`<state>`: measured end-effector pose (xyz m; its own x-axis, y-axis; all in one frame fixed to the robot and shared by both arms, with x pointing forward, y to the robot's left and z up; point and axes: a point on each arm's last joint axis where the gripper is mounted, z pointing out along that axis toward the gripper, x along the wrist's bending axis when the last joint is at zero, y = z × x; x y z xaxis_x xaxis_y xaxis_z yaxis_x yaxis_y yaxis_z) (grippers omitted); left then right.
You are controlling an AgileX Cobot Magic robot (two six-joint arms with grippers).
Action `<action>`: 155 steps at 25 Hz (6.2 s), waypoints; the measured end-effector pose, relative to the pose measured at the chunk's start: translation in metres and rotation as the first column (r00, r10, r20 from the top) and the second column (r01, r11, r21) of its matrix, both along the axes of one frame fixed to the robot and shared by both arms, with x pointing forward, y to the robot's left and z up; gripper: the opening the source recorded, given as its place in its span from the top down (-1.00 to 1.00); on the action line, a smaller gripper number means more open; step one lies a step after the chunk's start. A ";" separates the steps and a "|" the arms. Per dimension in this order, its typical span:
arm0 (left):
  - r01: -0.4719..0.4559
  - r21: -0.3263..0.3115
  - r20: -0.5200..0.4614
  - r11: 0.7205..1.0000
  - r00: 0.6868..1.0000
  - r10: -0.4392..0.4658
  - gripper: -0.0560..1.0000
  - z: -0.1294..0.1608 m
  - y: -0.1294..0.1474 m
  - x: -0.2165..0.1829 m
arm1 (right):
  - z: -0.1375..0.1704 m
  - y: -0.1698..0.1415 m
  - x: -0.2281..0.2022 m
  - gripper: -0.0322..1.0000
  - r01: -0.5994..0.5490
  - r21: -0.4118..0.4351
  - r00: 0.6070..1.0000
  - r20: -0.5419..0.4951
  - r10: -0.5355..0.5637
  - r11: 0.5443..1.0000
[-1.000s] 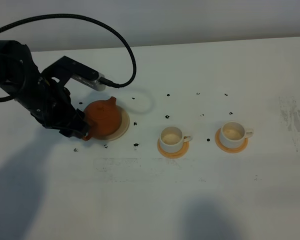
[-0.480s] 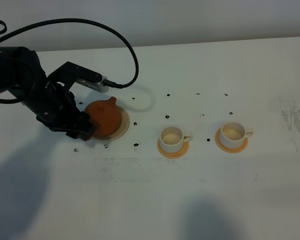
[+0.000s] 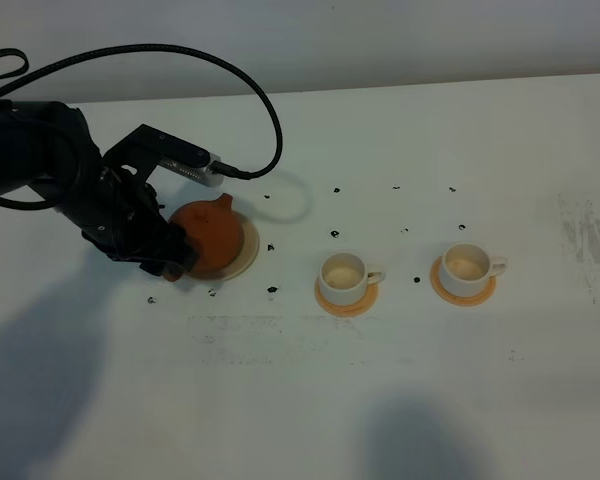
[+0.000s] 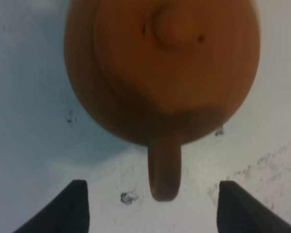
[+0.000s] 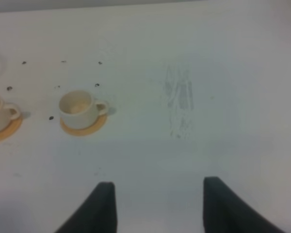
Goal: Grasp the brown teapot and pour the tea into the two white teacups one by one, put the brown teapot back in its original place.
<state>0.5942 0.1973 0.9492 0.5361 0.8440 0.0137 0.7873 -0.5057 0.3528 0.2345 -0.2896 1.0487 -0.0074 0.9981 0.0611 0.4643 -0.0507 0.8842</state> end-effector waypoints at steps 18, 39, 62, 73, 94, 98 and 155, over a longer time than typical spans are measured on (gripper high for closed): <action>-0.031 -0.014 0.015 0.999 0.999 0.031 -0.17 -0.008 -0.005 0.004 | 0.000 0.000 0.000 0.12 0.000 0.000 1.000 0.000 0.000 1.000; -0.048 -0.024 0.001 0.999 0.999 0.048 -0.06 -0.012 -0.009 0.003 | 0.000 0.000 0.000 0.12 0.000 0.000 1.000 0.000 0.000 1.000; -0.062 -0.015 -0.005 0.998 0.998 0.062 0.33 -0.012 -0.008 0.003 | 0.000 0.000 0.000 0.12 0.000 0.000 1.000 0.000 0.000 1.000; -0.044 0.006 -0.002 0.999 0.999 0.044 0.68 -0.012 -0.007 0.003 | 0.000 0.000 0.000 0.12 0.000 0.000 1.000 0.000 0.000 1.000; 0.086 0.062 0.031 0.994 0.996 -0.088 0.68 -0.012 -0.006 0.004 | 0.000 0.000 0.000 0.12 0.000 0.000 1.000 0.000 0.000 1.000; 0.090 0.065 0.038 0.994 0.995 -0.093 0.68 -0.012 -0.006 0.004 | 0.000 0.000 0.000 0.12 0.000 0.000 1.000 0.000 0.000 1.000; 0.622 0.329 0.287 0.711 0.651 -0.703 0.68 0.029 -0.045 -0.002 | 0.000 0.000 0.000 0.12 0.000 0.000 1.000 0.000 0.000 1.000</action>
